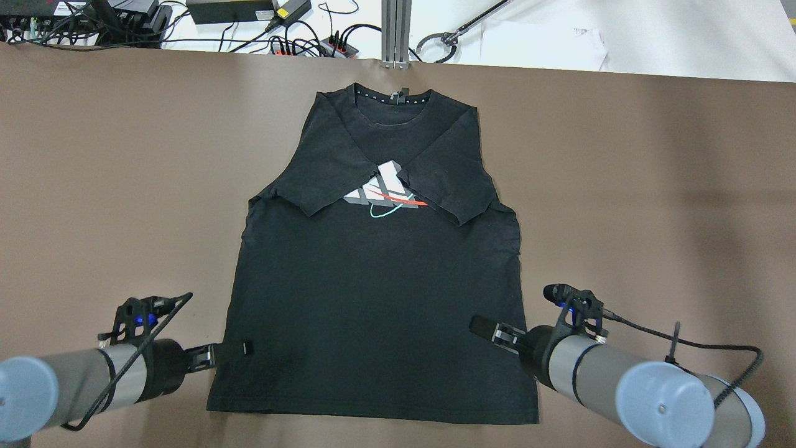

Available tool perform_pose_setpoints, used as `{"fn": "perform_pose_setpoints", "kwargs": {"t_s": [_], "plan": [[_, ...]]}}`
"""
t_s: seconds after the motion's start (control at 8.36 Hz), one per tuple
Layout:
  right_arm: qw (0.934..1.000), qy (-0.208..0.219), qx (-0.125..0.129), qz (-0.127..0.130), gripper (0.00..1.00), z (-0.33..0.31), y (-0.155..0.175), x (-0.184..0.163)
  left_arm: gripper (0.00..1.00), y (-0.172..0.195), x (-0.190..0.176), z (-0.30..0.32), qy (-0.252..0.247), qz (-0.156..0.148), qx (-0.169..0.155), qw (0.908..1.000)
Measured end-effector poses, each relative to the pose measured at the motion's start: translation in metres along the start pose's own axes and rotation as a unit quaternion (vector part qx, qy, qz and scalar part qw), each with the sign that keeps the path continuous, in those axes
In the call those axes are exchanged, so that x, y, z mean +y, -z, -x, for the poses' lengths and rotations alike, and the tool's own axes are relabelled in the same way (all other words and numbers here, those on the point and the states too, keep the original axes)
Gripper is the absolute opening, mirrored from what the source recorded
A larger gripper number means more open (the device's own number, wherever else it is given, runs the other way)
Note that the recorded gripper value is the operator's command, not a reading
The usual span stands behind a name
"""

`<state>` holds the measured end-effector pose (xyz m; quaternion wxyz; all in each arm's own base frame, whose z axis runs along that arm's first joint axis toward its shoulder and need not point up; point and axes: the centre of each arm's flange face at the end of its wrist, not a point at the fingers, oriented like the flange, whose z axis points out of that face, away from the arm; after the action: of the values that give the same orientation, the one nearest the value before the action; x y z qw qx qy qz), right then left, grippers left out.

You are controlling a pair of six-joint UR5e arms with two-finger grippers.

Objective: Fold clothes
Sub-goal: 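Move both grippers to the hem corners nearest the robot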

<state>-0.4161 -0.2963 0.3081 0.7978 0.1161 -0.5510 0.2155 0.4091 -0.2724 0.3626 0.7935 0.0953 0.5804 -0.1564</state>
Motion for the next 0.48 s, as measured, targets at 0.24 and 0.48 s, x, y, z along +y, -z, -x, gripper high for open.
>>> {"fn": "perform_pose_setpoints", "kwargs": {"t_s": [0.24, 0.48], "plan": [[0.9996, -0.025, -0.009, 0.008, 0.92, -0.047, 0.013, 0.006, 1.00, 0.003, 0.052, 0.039, 0.015, 0.005, -0.012, 0.9998], [0.9995, -0.030, -0.010, 0.008, 0.93, -0.063, 0.016, 0.007, 0.96, -0.005, 0.086, 0.060, 0.021, 0.000, -0.025, 0.9995]]}}
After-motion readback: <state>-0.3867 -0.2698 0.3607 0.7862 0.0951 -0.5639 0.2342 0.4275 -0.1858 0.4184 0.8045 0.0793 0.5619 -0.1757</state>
